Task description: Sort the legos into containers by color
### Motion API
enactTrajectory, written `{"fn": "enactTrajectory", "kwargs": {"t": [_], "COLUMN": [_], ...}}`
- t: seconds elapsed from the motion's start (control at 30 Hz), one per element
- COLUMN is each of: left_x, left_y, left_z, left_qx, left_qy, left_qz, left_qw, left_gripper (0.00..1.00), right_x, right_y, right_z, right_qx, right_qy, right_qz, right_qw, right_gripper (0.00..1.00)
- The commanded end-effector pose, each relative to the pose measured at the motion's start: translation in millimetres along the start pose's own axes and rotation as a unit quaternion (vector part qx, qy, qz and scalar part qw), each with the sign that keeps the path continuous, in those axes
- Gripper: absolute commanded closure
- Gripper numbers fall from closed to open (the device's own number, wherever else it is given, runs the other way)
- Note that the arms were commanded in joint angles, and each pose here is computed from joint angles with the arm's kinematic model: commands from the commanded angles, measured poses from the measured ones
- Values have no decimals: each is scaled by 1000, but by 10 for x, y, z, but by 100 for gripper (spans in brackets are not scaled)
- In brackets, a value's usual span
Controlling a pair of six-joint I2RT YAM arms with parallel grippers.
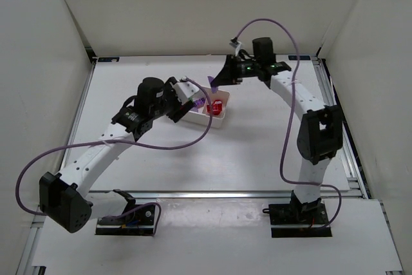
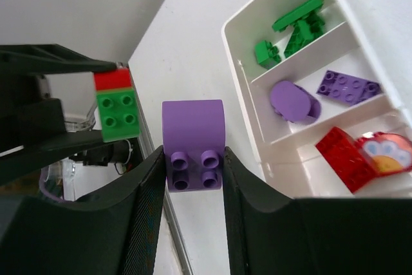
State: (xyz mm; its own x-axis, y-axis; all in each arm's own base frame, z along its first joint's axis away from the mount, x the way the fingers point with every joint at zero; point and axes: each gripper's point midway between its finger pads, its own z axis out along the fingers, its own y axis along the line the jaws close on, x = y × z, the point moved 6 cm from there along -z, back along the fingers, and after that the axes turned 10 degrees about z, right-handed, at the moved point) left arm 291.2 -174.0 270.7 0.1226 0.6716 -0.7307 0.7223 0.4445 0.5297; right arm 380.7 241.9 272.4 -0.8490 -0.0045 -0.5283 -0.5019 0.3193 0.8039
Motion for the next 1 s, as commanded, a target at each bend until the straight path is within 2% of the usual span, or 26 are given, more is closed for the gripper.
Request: {"fn": "enactTrajectory", "kwargs": {"t": [0.0,0.07,0.23,0.37,0.47,0.53,0.6,0.7,0.77,0.87,0.97], "left_x": [-22,61,188,263,284,293,297,293,275,254,237], "left_y": [252,370,588,645,690,706,714,718,704,673,618], "left_z": [-172,-195,-259,-273,-286,-276,-269,-260,-243,-216,-201], "left_qx": [-53,-70,-90,-90,-95,-95,-94,-92,-82,-66,-36], "left_qy": [4,14,25,28,28,27,27,24,18,8,-11], "left_qz": [-44,-59,-106,-126,-128,-130,-131,-131,-132,-139,-149], "left_qw": [998,996,990,988,987,987,987,987,988,988,988], "left_gripper": [86,86,86,86,85,85,85,86,85,85,83], "right_x": [45,63,106,138,188,243,270,268,247,224,188], "right_y": [28,78,-152,-340,-484,-562,-613,-640,-622,-536,-331], "right_z": [394,591,935,1088,1159,1179,1212,1236,1232,1205,1117], "right_qx": [44,65,101,122,144,157,159,161,157,139,93], "right_qy": [6,6,10,17,23,27,33,35,37,38,43], "right_qz": [10,6,12,12,16,21,16,10,-3,-23,-39], "right_qw": [999,998,995,992,989,987,987,986,987,989,994], "right_gripper": [100,100,100,100,95,85,79,50,38,28,26]}}
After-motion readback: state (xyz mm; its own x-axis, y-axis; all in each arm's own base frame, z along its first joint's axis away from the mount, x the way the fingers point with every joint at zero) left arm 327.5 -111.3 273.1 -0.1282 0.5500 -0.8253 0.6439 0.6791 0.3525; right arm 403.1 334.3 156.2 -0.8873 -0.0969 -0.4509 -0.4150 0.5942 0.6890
